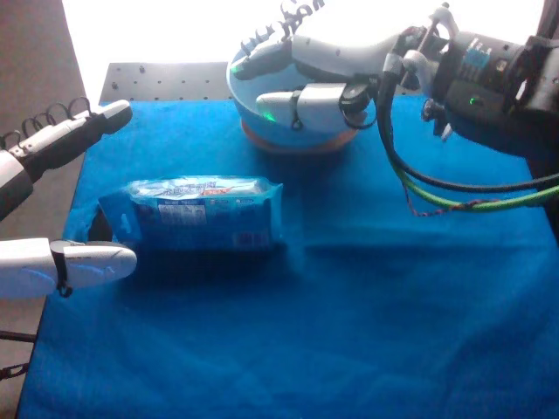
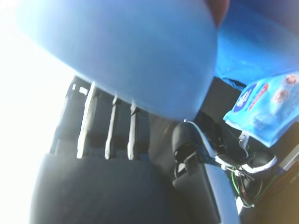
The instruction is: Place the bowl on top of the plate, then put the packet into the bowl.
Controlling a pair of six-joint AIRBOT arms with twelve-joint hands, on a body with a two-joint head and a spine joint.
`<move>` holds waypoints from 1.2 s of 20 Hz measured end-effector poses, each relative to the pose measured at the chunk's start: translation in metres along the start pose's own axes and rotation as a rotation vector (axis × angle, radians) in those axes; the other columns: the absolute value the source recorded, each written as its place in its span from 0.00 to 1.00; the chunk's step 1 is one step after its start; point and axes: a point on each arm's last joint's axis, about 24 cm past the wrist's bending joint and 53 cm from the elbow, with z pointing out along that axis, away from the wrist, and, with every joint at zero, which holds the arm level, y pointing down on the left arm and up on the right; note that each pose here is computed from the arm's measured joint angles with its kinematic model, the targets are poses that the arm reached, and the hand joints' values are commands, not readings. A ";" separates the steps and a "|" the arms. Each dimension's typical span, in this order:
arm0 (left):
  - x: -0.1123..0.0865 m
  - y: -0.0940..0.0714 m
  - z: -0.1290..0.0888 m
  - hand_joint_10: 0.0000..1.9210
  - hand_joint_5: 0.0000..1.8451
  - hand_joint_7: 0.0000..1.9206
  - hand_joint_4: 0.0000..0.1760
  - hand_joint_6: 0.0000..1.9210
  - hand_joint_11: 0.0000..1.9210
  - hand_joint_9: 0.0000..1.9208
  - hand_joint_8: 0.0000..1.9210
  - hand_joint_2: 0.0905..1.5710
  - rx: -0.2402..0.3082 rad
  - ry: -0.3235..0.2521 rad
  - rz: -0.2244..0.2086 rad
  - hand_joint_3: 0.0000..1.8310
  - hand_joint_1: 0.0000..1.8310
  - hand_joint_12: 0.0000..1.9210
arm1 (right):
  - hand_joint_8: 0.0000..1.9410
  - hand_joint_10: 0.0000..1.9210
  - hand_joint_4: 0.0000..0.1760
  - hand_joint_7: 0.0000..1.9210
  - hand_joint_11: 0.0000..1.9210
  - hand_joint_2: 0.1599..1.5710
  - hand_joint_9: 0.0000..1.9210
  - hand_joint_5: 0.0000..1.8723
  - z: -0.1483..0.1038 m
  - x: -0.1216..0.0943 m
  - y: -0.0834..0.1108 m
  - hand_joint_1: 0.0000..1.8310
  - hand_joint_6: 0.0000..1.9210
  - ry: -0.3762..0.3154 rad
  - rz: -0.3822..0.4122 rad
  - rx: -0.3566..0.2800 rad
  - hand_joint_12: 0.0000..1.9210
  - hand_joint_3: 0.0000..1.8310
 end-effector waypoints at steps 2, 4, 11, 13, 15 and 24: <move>0.000 0.000 0.000 0.00 0.02 0.00 1.00 0.00 0.00 0.00 0.00 0.54 0.000 -0.002 -0.003 0.00 0.35 0.00 | 0.00 0.00 0.00 0.30 0.14 0.88 0.33 0.28 -0.002 0.009 -0.008 0.04 0.00 0.019 0.002 0.021 0.47 0.00; -0.001 0.000 0.000 0.00 0.02 0.00 0.98 0.00 0.00 0.00 0.00 0.54 0.002 -0.003 -0.003 0.00 0.35 0.00 | 0.00 0.00 0.00 0.27 0.11 0.88 0.32 0.26 -0.003 0.011 -0.011 0.00 0.00 0.024 0.006 0.033 0.52 0.00; -0.001 0.000 0.000 0.00 0.02 0.00 0.93 0.00 0.00 0.00 0.00 0.53 0.002 -0.007 -0.004 0.00 0.37 0.00 | 0.00 0.01 0.71 0.06 0.00 0.72 0.02 0.10 -0.013 0.000 -0.016 0.00 0.00 0.009 0.007 0.039 0.06 0.00; -0.002 0.000 0.000 0.00 0.02 0.00 0.93 0.00 0.00 0.00 0.00 0.53 0.000 -0.009 -0.006 0.00 0.39 0.00 | 0.00 0.00 0.88 0.03 0.00 0.68 0.00 0.08 -0.021 -0.006 -0.019 0.00 0.00 0.004 0.006 0.048 0.01 0.00; -0.002 0.000 0.000 0.00 0.01 0.00 0.87 0.00 0.00 0.00 0.00 0.52 0.000 -0.008 -0.006 0.00 0.40 0.00 | 0.00 0.00 1.00 0.00 0.00 0.66 0.00 0.02 -0.030 -0.013 -0.018 0.00 0.00 -0.005 0.007 0.042 0.00 0.00; -0.001 0.003 -0.002 0.00 0.00 0.00 1.00 0.00 0.00 0.00 0.00 0.49 -0.008 -0.019 -0.017 0.00 0.37 0.00 | 0.00 0.00 1.00 0.00 0.00 0.59 0.00 0.00 -0.110 -0.045 -0.022 0.00 0.00 -0.137 0.107 0.004 0.00 0.00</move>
